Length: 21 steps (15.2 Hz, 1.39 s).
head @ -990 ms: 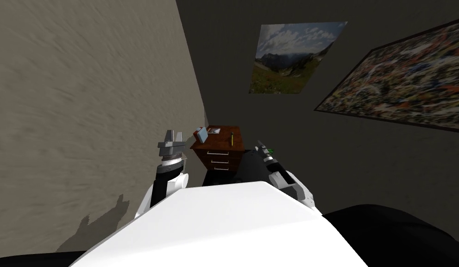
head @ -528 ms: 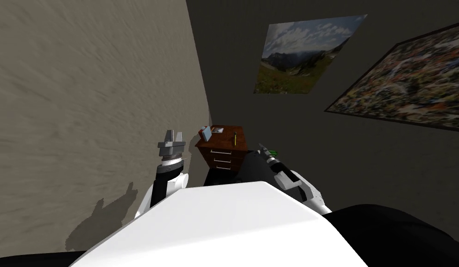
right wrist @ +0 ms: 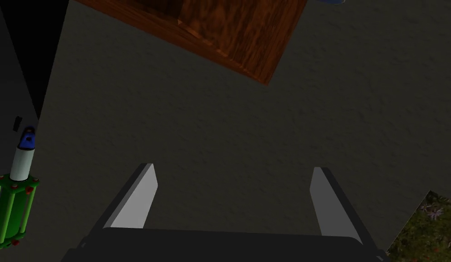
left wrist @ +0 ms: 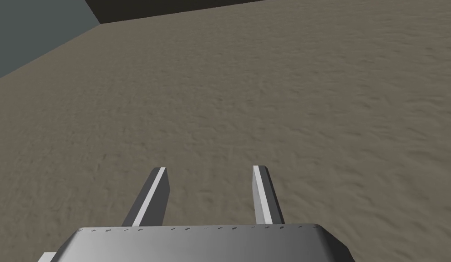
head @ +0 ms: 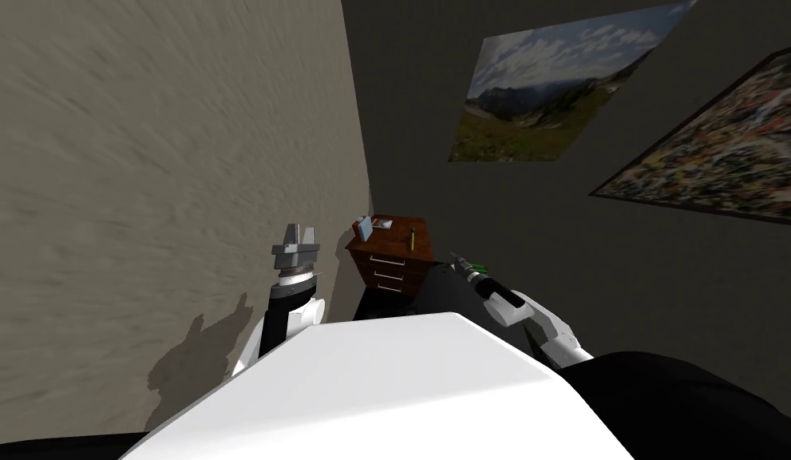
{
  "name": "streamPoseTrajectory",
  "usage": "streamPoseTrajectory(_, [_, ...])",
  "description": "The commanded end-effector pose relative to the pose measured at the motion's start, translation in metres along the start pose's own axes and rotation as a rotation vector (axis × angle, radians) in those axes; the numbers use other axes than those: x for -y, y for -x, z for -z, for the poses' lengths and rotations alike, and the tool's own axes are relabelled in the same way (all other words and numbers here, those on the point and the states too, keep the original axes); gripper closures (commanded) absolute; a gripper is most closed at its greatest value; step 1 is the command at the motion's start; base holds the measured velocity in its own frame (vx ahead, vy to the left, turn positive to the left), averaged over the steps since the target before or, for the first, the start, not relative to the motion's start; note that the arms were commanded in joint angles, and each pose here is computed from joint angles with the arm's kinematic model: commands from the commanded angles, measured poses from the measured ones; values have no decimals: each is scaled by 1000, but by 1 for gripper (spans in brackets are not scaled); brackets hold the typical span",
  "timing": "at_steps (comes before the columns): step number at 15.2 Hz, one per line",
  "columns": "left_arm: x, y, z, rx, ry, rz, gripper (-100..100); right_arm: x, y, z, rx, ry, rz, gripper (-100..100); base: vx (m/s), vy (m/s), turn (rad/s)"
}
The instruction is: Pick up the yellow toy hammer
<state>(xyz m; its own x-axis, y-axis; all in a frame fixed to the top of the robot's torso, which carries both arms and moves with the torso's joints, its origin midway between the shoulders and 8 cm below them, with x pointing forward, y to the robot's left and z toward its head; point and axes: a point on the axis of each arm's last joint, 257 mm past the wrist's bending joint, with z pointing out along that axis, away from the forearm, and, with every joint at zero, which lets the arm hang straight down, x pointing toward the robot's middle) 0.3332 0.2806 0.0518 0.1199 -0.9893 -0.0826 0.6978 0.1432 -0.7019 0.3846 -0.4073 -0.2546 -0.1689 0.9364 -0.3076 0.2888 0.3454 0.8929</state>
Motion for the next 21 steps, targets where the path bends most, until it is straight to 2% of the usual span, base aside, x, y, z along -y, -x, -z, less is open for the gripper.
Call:
streamPoseTrajectory(1, [0,0,0,0,0,0,0,8,6,1,-6,-33,26,-100,-1,18,85])
streamPoseTrajectory(2, [0,0,0,0,0,0,0,27,15,3,-6,-101,24,-100,-3,27,189])
streamPoseTrajectory(4, [0,0,0,0,0,0,0,24,19,3,-12,-105,52,-100,-2,22,149])
streamPoseTrajectory(5, [0,0,0,0,0,0,0,41,28,7,-11,-167,48,-100,1,23,208])
streamPoseTrajectory(7, [0,0,0,0,0,0,0,39,33,7,-16,-176,78,-100,2,19,152])
streamPoseTrajectory(8, [0,0,0,0,0,0,0,55,42,11,-14,-239,73,-100,5,26,245])
streamPoseTrajectory(10, [0,0,0,0,0,0,0,52,48,11,-19,-244,103,-100,5,19,166])
streamPoseTrajectory(11, [0,0,0,0,0,0,0,67,56,16,-17,-305,96,-100,5,21,226])
streamPoseTrajectory(13, [0,0,0,0,0,0,0,63,62,16,-21,-310,127,-100,8,16,165])
streamPoseTrajectory(14, [0,0,0,0,0,0,0,76,70,22,-19,-368,121,-100,9,20,245])
streamPoseTrajectory(16, [0,0,0,0,0,0,0,72,76,21,-22,-373,150,-100,8,13,190])
streamPoseTrajectory(17, [0,0,0,0,0,0,0,84,85,28,-20,-429,146,-100,10,16,253])
streamPoseTrajectory(19, [0,0,0,0,0,0,0,80,90,27,-22,-433,172,-100,11,10,190])
streamPoseTrajectory(20, [0,0,0,0,0,0,0,90,98,34,-20,-488,167,-100,10,12,243])
streamPoseTrajectory(21, [0,0,0,0,0,0,0,87,102,34,-21,-491,189,-100,12,10,267])
